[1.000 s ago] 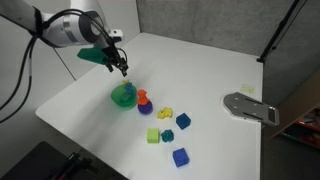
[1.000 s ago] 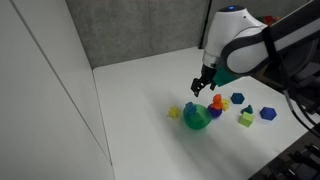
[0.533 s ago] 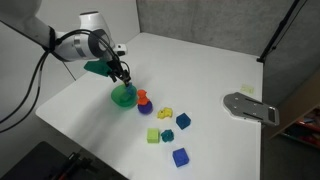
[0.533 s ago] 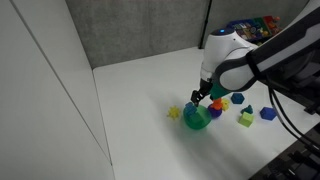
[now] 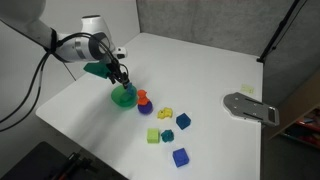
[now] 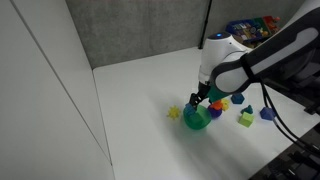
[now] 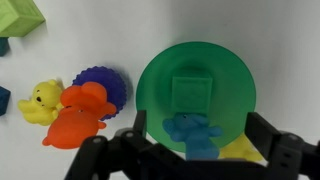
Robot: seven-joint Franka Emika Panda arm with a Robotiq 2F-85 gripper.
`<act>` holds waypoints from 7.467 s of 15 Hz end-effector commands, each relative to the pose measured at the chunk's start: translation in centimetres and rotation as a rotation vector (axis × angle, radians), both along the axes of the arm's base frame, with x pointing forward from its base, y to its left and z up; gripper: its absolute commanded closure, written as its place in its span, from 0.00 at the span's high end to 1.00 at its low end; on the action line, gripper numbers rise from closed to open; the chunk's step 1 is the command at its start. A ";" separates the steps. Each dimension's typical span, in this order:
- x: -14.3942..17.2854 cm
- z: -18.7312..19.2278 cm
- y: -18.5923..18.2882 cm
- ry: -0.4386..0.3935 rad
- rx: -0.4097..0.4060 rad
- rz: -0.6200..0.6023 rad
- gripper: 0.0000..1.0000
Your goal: Put the green block on top of the blue block at the back of the table
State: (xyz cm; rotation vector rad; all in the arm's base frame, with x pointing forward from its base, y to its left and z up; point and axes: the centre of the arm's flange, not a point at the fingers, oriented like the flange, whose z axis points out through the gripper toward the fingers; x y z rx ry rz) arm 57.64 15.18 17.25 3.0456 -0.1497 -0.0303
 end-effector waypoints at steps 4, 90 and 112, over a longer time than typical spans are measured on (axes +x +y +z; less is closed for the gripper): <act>0.9 -2.2 -1.0 0.032 -0.031 -0.034 1.00; 3.4 4.7 -2.8 -0.350 -0.174 -0.164 0.29; 2.9 3.8 -19.1 -0.276 -0.252 -0.457 0.29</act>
